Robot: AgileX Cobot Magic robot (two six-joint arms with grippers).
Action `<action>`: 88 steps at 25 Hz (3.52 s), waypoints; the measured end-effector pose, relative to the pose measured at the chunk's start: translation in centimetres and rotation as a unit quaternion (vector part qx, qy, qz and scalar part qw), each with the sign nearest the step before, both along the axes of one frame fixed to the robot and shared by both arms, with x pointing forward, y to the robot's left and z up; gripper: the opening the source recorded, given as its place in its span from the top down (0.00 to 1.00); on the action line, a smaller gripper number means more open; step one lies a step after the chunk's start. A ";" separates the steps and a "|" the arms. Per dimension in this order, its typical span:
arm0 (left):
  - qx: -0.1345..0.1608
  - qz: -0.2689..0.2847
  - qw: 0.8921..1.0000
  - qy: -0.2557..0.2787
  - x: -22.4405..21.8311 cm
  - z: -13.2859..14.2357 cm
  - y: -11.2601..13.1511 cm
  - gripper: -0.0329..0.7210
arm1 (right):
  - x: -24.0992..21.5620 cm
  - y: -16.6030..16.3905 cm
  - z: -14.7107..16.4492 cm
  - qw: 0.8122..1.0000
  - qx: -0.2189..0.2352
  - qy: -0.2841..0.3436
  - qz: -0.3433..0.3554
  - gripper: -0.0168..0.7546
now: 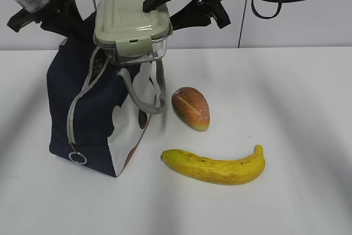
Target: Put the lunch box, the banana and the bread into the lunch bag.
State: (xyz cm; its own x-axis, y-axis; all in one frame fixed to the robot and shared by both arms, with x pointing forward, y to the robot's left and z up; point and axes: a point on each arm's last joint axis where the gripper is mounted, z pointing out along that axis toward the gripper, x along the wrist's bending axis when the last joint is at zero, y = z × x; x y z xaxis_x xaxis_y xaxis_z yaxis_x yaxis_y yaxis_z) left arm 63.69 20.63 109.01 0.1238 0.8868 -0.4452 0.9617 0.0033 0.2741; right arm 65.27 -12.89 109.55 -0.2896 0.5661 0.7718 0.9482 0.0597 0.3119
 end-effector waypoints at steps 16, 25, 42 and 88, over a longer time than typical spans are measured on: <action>-0.004 0.000 1.000 0.001 0.0 0.0 -0.1 0.96 | -0.7 2.6 -1.7 0.990 -0.133 -0.020 -0.028 0.49; -0.008 0.000 1.000 0.001 0.0 0.1 -0.1 0.96 | -1.5 6.1 -1.9 0.983 -0.160 -0.046 -0.077 0.49; -0.018 0.001 1.000 0.002 0.0 0.1 -0.3 0.96 | 0.2 9.7 -8.1 0.981 -0.136 0.019 -0.138 0.49; 0.008 -0.004 1.000 -0.004 0.0 0.0 0.1 0.96 | -3.0 4.8 4.3 0.881 -0.411 -0.233 -0.008 0.42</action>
State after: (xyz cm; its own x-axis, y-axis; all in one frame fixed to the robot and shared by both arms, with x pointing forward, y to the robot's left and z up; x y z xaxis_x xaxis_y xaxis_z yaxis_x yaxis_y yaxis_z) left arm 63.72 20.76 108.96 0.1344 0.8926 -0.4304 0.9596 -0.0088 0.2812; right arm 62.32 -8.12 113.82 -0.4542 0.8851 -0.1014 0.7311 0.4353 0.5254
